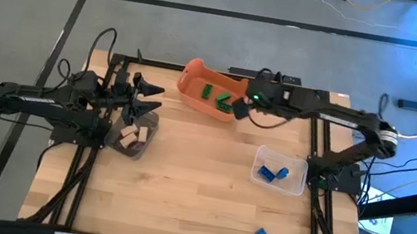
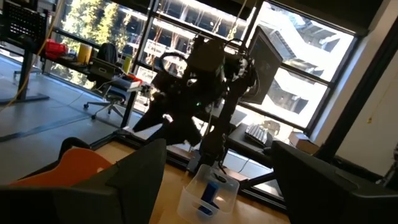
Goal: Sort & place blocks by color
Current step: Put the blue game piece into the transparent bin
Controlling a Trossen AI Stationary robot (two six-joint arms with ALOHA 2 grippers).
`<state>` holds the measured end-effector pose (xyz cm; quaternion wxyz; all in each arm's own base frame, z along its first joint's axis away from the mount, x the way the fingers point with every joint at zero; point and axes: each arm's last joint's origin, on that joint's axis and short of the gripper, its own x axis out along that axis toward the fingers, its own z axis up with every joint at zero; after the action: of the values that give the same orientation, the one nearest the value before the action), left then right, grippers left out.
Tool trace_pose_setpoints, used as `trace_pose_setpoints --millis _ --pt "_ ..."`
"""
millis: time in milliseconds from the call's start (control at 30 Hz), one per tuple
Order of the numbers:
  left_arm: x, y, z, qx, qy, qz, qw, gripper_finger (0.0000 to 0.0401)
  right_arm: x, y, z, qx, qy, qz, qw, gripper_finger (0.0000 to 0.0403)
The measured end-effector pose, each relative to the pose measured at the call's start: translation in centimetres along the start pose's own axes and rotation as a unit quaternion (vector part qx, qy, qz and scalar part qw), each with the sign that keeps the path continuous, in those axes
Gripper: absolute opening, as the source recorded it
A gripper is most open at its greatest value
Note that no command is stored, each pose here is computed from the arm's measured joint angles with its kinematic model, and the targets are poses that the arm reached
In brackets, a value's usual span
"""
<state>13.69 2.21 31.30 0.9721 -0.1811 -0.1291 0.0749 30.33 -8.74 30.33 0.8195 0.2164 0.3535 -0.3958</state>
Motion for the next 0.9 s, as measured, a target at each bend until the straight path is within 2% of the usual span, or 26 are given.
trace_pose_setpoints --millis 133,267,333,400,500,633,733,900 --pt "0.0 0.0 0.0 -0.001 0.002 -0.004 1.000 0.0283 -3.1 -0.8 -1.9 -0.023 -0.009 0.020 0.999 0.0374" --pt "0.0 0.0 0.0 -0.001 0.002 -0.005 1.000 0.0283 -4.8 -1.8 -5.8 0.018 -0.026 0.073 0.997 0.0374" --pt "0.0 0.0 0.0 -0.001 0.003 -0.005 1.000 0.0283 -5.5 -1.9 -7.7 0.048 -0.043 0.128 0.990 0.0374" --pt "0.0 0.0 0.0 -0.001 0.002 -0.005 1.000 0.0283 -6.4 -1.5 -8.9 0.072 -0.080 0.220 0.969 0.0374" --pt "0.0 -0.1 0.0 -0.002 0.006 -0.015 1.000 0.0283 -7.8 -1.0 -9.8 0.092 -0.154 0.344 0.921 0.0374" --pt "0.0 -0.2 -0.1 -0.014 0.014 -0.031 0.999 0.0283 -8.9 -0.8 -10.2 0.061 -0.256 0.411 0.873 0.0374" --pt "0.0 -0.2 -0.1 -0.017 0.014 -0.031 0.999 0.0283 -9.2 -0.7 -10.3 0.031 -0.289 0.417 0.861 0.0374" --pt "0.0 -0.2 -0.1 -0.018 0.013 -0.030 0.999 0.0283 -9.2 -0.6 -10.2 0.031 -0.290 0.416 0.861 0.0374"
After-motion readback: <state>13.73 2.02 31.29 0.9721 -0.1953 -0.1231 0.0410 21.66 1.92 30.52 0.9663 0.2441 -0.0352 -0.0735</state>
